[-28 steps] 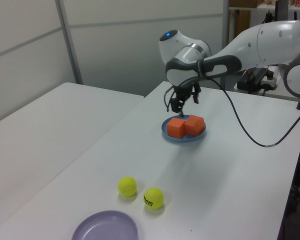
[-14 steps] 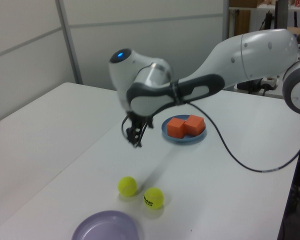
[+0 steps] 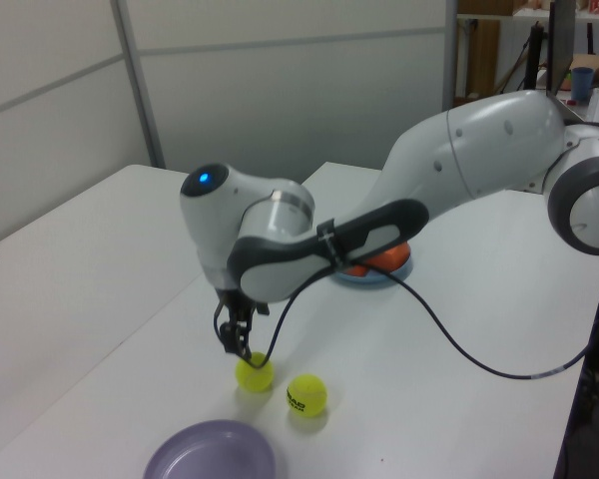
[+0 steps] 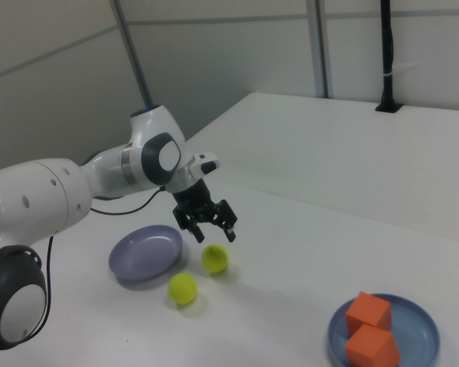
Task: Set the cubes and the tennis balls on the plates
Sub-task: 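Move the gripper to a tennis ball and grasp it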
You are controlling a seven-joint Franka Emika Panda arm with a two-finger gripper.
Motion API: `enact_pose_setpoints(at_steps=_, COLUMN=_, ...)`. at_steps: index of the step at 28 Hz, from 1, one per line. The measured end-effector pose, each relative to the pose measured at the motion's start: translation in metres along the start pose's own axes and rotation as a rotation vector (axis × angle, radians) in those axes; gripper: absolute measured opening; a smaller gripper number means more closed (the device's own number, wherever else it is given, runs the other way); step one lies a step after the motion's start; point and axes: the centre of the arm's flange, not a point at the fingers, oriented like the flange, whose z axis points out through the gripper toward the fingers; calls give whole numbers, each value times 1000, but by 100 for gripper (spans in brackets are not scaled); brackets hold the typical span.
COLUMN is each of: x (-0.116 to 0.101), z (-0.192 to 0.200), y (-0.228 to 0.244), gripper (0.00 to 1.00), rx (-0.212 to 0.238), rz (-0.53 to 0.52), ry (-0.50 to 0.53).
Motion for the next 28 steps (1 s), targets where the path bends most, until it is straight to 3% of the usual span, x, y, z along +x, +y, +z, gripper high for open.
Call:
enact_pose_setpoints(at_steps=22, x=0, z=48, y=-43, gripper=100, rx=-60, rz=-107, ry=-29)
enact_pose_setpoints(at_steps=28, x=0, z=50, y=-43, gripper=75, rx=-61, rz=-107, ry=-32)
